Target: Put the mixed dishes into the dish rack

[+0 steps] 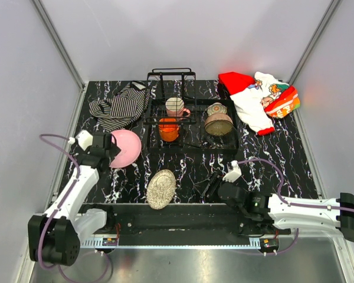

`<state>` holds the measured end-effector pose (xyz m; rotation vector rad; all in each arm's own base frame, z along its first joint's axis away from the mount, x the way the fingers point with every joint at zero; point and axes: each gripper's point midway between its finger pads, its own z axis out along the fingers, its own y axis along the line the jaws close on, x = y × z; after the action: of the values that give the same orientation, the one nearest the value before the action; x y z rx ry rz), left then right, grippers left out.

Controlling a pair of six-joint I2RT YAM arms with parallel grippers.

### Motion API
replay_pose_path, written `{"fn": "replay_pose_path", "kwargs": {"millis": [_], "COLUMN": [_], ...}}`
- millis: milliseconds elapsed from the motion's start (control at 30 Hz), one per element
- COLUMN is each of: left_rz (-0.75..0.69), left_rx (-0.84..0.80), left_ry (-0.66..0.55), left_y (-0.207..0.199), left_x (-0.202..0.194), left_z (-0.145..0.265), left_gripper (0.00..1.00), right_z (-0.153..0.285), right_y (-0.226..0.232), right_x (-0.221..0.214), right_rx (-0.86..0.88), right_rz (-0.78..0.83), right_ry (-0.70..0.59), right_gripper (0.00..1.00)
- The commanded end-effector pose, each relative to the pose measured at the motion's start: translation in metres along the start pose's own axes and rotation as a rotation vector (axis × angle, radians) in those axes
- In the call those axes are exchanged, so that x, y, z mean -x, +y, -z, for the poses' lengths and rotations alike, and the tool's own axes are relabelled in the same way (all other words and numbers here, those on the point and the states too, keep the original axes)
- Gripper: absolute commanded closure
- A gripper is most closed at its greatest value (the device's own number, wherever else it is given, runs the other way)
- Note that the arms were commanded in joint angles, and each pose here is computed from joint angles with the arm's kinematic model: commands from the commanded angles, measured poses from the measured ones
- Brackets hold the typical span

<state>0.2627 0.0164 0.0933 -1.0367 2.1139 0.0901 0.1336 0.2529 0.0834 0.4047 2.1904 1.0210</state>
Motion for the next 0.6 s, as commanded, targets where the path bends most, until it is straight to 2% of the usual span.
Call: {"fn": "replay_pose_path", "kwargs": {"millis": [0,200,433,567], "left_rz": [0.134,0.145,0.198,0.232], "left_rx": [0.113,0.183,0.191,0.203], "left_ry": [-0.041,0.065,0.082,0.088], "left_y": [0.02,0.026,0.037,0.042], "left_x": [0.006,-0.017,-0.028,-0.028], "left_z": [-0.001,-0.026,-0.045,-0.057], "left_gripper": [0.19,0.28,0.35,0.44], "right_z": [-0.001,0.0,0.003,0.003], "right_y": [0.001,0.003,0.003,0.002], "right_x": [0.007,0.01,0.014,0.016], "right_rx": [-0.001,0.007,0.015,0.016], "right_rz": [-0.011,-0.017,-0.018,-0.015], "right_ry": [-0.043,-0.052,-0.067,-0.075], "right_gripper": [0.37,0.37,0.37,0.37]}}
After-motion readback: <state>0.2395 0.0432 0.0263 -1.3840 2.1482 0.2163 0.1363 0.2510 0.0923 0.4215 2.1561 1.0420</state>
